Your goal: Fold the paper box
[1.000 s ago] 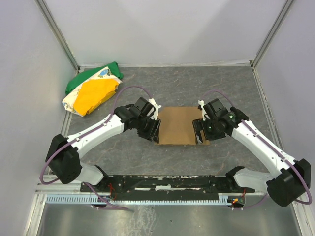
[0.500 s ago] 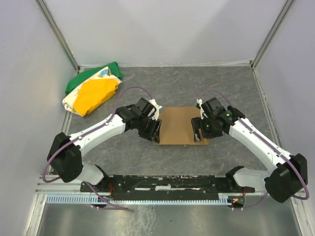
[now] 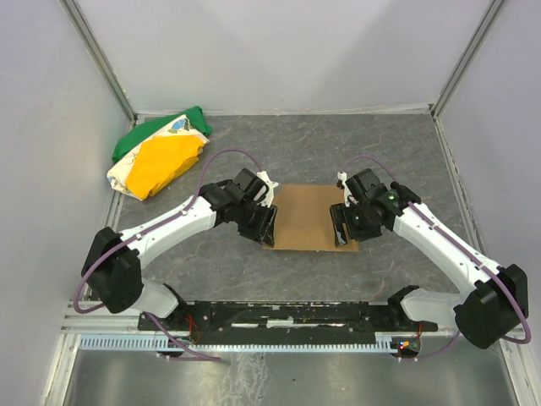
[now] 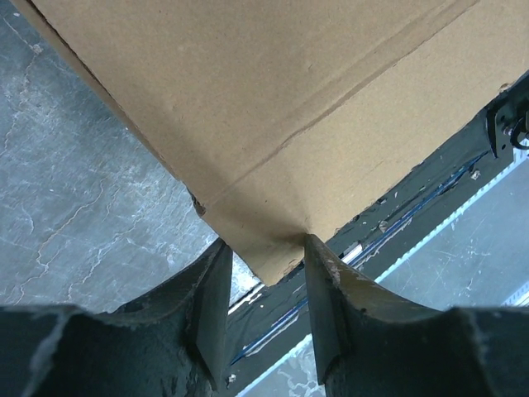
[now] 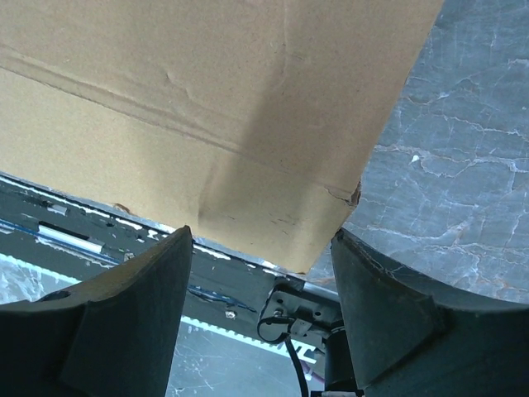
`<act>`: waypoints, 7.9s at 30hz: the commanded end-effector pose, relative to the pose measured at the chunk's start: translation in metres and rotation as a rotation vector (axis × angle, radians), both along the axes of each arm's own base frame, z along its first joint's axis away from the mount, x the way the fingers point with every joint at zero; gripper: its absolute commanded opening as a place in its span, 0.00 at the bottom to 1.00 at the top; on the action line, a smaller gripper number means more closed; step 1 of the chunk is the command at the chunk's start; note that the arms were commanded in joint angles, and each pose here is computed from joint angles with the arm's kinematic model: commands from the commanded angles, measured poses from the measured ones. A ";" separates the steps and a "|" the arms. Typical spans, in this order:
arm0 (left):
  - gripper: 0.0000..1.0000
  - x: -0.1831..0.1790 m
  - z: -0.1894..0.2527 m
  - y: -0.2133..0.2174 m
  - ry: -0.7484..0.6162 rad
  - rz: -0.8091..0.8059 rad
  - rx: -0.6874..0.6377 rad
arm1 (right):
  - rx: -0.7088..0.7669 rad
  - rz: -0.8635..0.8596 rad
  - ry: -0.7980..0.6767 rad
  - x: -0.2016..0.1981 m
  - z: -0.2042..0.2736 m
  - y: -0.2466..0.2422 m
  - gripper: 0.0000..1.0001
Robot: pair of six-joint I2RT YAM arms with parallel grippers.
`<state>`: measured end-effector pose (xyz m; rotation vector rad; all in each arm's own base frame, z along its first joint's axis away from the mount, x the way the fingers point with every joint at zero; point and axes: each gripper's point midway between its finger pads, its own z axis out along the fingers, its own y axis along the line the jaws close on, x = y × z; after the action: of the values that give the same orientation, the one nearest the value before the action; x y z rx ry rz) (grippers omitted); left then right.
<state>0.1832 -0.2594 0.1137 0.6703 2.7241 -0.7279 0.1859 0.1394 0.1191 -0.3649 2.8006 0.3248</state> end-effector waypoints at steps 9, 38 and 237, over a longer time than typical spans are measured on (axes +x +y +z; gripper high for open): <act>0.43 0.000 0.017 -0.017 -0.008 -0.041 -0.076 | 0.077 0.036 0.042 -0.008 0.008 0.015 0.73; 0.41 0.041 0.028 -0.036 -0.086 -0.085 -0.020 | 0.075 0.064 -0.035 0.049 0.020 0.042 0.71; 0.92 0.119 0.023 0.014 -0.256 0.129 -0.076 | 0.630 -1.017 -0.228 0.086 0.021 0.012 0.33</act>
<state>0.3109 -0.2416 0.1378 0.4458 2.4684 -0.6269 0.2651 0.1445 0.1244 1.0763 2.1445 0.7401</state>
